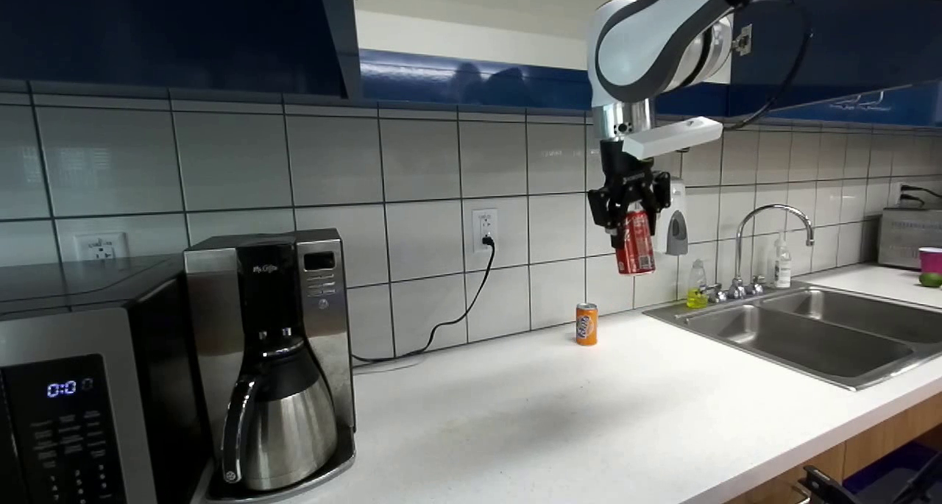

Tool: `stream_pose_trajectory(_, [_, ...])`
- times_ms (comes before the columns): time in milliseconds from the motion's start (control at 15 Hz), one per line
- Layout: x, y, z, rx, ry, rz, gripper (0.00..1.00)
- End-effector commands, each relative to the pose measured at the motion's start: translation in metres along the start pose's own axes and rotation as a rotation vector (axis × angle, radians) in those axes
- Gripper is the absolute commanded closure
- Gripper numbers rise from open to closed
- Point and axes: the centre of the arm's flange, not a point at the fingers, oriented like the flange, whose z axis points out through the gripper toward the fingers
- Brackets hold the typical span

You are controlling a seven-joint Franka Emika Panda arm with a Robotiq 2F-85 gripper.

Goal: Put the red can in the open upper cabinet.

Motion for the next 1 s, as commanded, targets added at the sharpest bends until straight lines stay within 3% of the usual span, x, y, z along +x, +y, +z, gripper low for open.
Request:
stream_pose_trajectory(0, [-0.003,0.009,-0.042,-0.001,0.010,-0.007,0.59])
stream_pose_trajectory(933, [0.012,0.019,-0.160,-0.008,0.147,0.030,0.59])
